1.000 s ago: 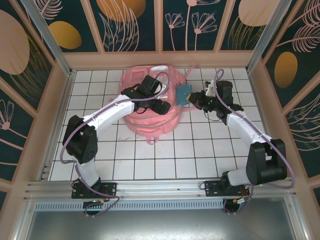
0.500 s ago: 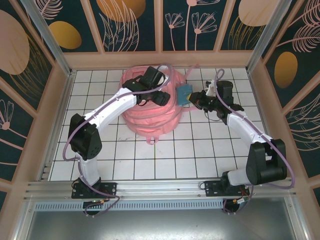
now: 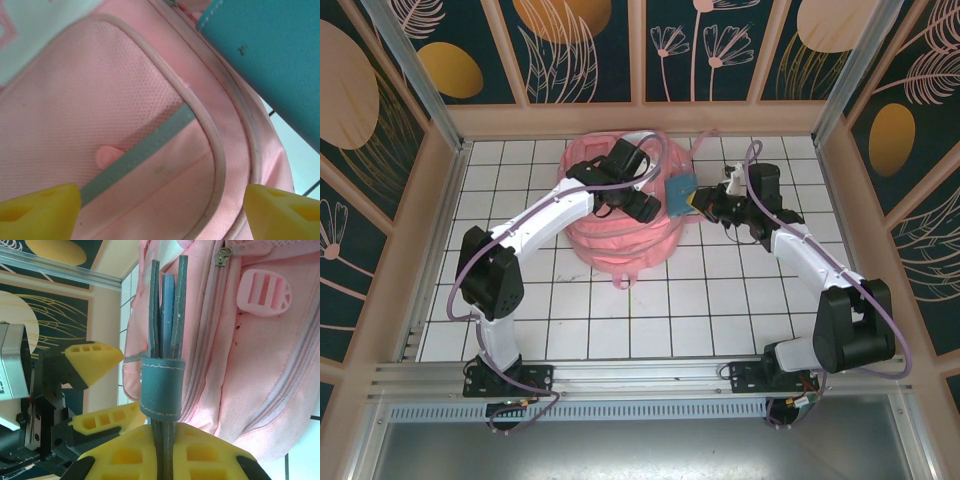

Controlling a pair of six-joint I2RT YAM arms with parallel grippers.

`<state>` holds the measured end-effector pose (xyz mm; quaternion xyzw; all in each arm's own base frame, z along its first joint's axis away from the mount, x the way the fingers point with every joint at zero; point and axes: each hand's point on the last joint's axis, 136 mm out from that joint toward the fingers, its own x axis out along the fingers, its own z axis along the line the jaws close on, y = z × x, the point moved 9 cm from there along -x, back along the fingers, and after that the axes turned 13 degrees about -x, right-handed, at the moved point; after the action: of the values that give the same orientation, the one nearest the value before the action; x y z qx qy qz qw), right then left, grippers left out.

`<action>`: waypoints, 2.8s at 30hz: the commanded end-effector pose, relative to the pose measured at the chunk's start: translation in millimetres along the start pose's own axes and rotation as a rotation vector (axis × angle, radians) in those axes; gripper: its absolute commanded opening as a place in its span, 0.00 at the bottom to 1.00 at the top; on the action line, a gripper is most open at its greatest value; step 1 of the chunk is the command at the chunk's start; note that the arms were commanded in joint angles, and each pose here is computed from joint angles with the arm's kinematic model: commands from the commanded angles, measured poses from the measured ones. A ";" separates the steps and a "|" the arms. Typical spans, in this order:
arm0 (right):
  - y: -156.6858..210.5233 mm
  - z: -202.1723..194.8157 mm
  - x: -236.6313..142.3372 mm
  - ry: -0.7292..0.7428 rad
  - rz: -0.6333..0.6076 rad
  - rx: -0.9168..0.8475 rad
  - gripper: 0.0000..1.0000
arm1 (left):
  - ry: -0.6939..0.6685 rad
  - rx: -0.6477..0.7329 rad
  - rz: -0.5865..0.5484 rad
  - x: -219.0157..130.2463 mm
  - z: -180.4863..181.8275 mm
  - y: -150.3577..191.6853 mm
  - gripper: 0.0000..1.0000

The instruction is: Pack books, pencil case, and school supplies into a backpack

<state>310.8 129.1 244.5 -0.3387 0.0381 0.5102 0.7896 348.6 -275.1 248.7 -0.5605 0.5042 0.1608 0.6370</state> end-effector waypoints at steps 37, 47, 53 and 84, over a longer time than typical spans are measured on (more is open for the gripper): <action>30.6 33.0 27.4 -0.149 0.162 0.061 0.06 | -0.152 -0.064 -0.207 -29.6 8.6 -38.9 0.30; 26.9 36.1 59.4 -0.126 0.182 0.079 0.06 | -0.115 -0.054 -0.196 -31.0 6.0 -36.5 0.27; 15.9 36.6 69.0 -0.069 0.076 0.149 0.06 | -0.095 -0.077 -0.212 -43.7 7.4 -31.2 0.53; 2.7 33.4 76.4 -0.081 0.026 0.154 0.06 | -0.243 0.046 -0.147 0.3 59.8 13.9 0.48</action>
<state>321.2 210.5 219.7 -0.2448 0.0784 0.5600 0.7876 349.8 -218.6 229.4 -0.5550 0.4155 0.1690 0.7006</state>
